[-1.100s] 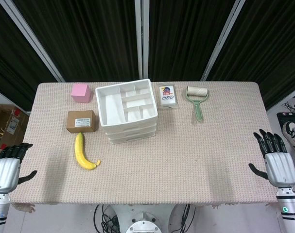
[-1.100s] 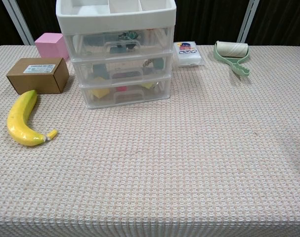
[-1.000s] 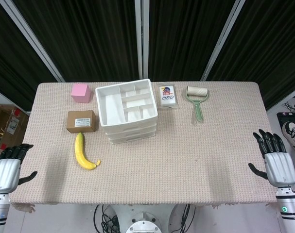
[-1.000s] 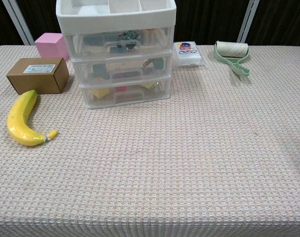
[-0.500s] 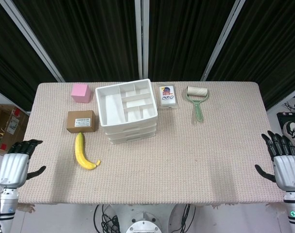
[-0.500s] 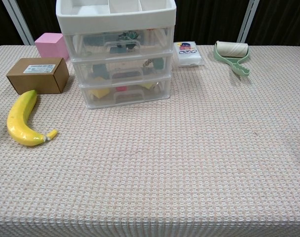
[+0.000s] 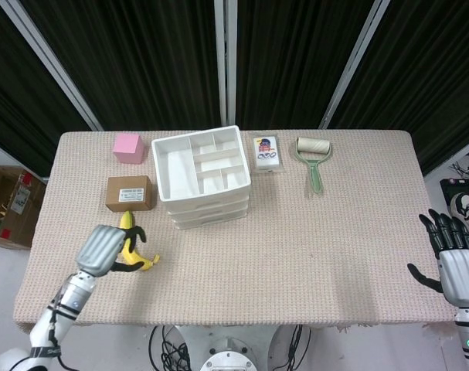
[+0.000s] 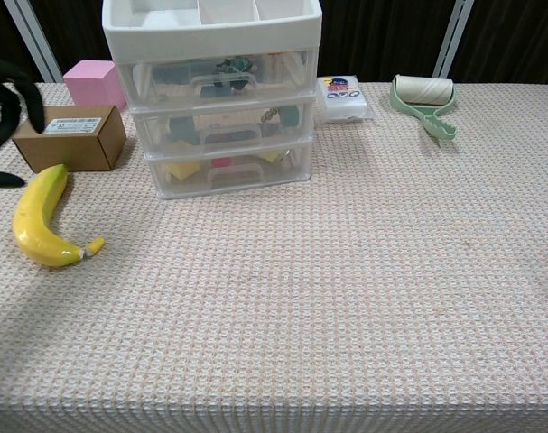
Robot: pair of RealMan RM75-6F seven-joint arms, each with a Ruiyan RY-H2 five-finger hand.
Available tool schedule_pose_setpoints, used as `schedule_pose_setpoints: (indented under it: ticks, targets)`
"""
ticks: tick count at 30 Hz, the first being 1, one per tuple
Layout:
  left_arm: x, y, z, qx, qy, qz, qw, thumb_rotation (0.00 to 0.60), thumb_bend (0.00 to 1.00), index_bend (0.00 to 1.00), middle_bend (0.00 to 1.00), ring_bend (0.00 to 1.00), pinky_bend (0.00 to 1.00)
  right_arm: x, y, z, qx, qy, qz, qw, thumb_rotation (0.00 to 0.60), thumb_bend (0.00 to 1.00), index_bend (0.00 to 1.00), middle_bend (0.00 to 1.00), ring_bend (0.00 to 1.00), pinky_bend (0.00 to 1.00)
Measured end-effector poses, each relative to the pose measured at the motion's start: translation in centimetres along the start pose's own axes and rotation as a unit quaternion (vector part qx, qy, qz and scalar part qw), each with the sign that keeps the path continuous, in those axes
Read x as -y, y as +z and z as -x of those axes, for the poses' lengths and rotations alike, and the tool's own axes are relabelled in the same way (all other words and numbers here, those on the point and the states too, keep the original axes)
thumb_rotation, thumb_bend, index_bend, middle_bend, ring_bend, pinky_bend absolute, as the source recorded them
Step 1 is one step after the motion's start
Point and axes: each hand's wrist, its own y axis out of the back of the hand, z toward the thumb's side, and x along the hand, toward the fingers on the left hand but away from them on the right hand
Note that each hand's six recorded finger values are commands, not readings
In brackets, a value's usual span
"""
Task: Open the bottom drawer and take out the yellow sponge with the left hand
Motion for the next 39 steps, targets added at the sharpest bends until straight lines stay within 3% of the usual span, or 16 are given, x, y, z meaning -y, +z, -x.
schedule_pose_setpoints:
  ticks: [5, 9, 16, 23, 27, 34, 39]
  targets:
    - [2.1, 3.6, -3.0, 0.038, -0.029, 0.064, 0.9968, 0.6, 0.16, 0.39, 0.68, 0.78, 1.0, 0.2, 0.1, 0.0, -0.001, 0.003, -0.001, 1.0, 0.6, 0.12, 0.0, 0.0, 0.0, 0.0]
    - [4.0, 6.1, -5.6, 0.049, -0.044, 0.11, 0.9917, 0.6, 0.17, 0.37, 0.69, 0.82, 1.0, 0.2, 0.3, 0.1, -0.002, 0.004, -0.002, 1.0, 0.6, 0.12, 0.0, 0.0, 0.0, 0.0]
    - [6.6, 8.5, -8.8, 0.049, -0.075, 0.129, 0.9876, 0.6, 0.2, 0.3, 0.78, 0.89, 1.0, 0.2, 0.2, -0.1, 0.003, 0.004, 0.0, 1.0, 0.6, 0.12, 0.0, 0.0, 0.0, 0.0]
    - [8.8, 8.6, -10.0, 0.03, -0.105, 0.096, 0.9893, 0.6, 0.23, 0.27, 0.86, 0.95, 1.0, 0.4, -0.2, -0.4, 0.01, 0.006, 0.002, 0.9999, 0.6, 0.12, 0.0, 0.0, 0.0, 0.0]
    - [9.9, 8.3, -10.2, 0.018, -0.115, 0.06, 0.9914, 0.6, 0.25, 0.24, 0.87, 0.96, 1.0, 0.5, -0.2, -0.4, 0.011, 0.008, 0.003, 0.9999, 0.6, 0.12, 0.0, 0.0, 0.0, 0.0]
    - [11.8, 7.3, -10.9, -0.022, -0.142, 0.044, 0.9886, 0.6, 0.27, 0.17, 0.87, 0.97, 1.0, 0.5, -0.4, -0.7, 0.015, 0.006, 0.005, 0.9999, 0.6, 0.12, 0.0, 0.0, 0.0, 0.0]
    - [12.2, 6.7, -11.5, -0.034, -0.142, 0.01, 0.9893, 0.6, 0.3, 0.16, 0.88, 0.97, 1.0, 0.7, -0.4, -0.8, 0.016, 0.009, 0.008, 0.9998, 0.6, 0.12, 0.0, 0.0, 0.0, 0.0]
